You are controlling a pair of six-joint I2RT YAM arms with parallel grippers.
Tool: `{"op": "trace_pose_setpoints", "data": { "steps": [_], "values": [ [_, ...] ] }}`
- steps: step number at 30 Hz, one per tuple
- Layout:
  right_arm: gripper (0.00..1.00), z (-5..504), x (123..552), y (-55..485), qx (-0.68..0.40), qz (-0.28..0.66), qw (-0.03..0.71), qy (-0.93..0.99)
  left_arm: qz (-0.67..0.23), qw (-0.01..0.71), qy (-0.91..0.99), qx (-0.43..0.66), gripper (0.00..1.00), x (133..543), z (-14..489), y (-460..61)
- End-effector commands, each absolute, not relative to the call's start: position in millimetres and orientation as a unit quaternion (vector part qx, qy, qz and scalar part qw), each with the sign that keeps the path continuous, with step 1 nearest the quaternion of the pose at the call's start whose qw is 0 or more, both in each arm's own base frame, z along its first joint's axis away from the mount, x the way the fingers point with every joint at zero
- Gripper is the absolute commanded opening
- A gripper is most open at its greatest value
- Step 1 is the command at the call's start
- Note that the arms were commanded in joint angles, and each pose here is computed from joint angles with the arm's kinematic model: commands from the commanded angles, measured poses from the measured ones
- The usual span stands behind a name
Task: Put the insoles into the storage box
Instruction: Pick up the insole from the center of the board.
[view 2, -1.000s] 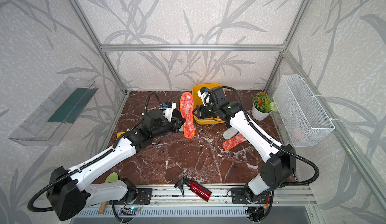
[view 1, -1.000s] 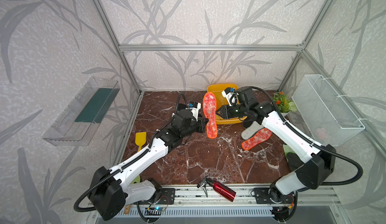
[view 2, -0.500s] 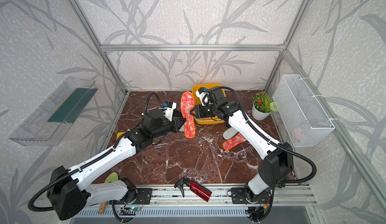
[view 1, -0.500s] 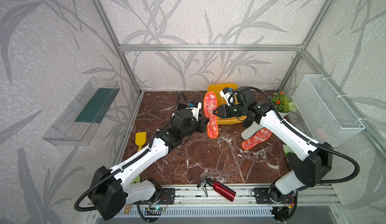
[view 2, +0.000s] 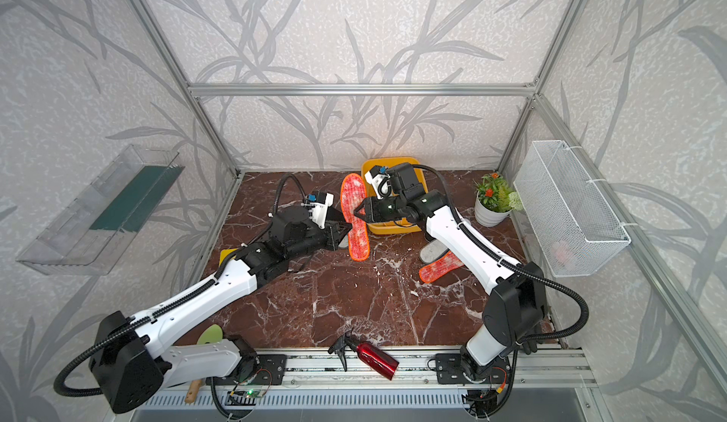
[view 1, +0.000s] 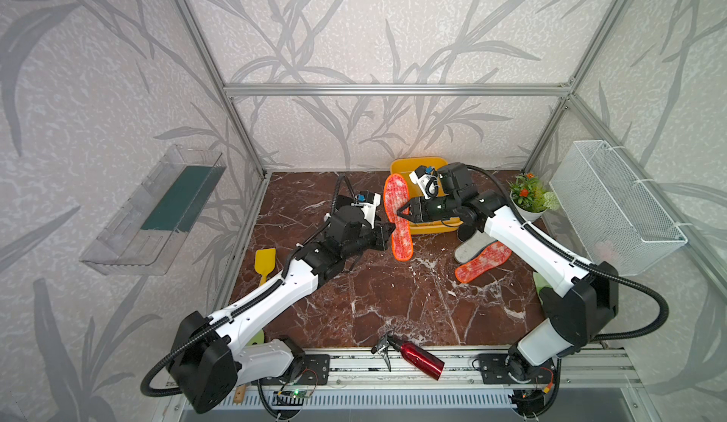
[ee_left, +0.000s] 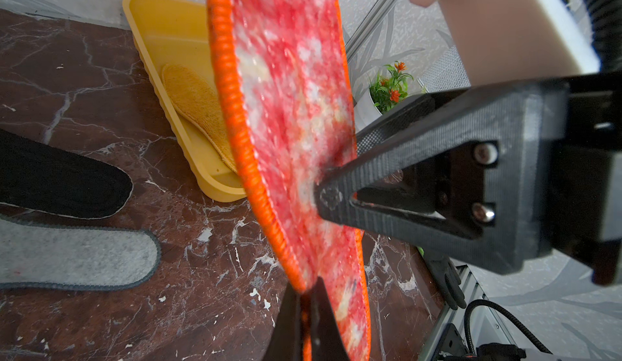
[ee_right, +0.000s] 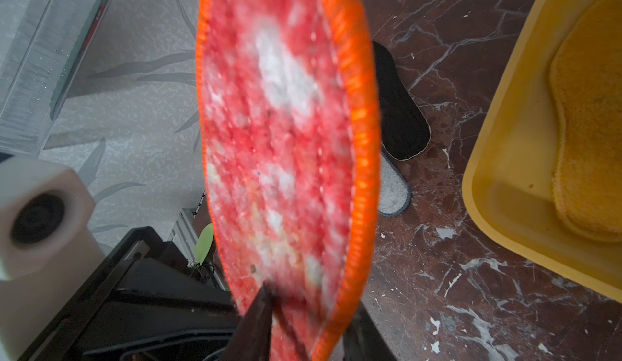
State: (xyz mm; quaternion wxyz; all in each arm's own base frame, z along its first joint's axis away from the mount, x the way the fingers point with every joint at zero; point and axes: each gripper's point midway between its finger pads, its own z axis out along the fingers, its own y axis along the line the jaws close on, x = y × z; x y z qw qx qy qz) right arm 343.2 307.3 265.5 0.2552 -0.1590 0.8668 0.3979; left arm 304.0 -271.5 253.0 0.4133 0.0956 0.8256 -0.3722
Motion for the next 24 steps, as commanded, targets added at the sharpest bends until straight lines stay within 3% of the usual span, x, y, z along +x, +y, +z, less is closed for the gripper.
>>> {"op": "trace_pose_setpoints", "data": {
  "steps": [1,16,24],
  "values": [
    [0.32,280.5,346.5,313.6,-0.164,0.415,0.266,0.854,-0.379,0.416,0.821,0.099,0.0,303.9,253.8,-275.6],
    [0.25,286.2,343.7,311.2,-0.173,0.413,0.275,0.851,-0.364,0.416,0.829,0.089,0.0,305.3,247.3,-269.5],
    [0.07,285.9,343.0,311.9,-0.176,0.415,0.276,0.849,-0.364,0.414,0.83,0.09,0.0,305.6,246.8,-270.4]
  ]
}}
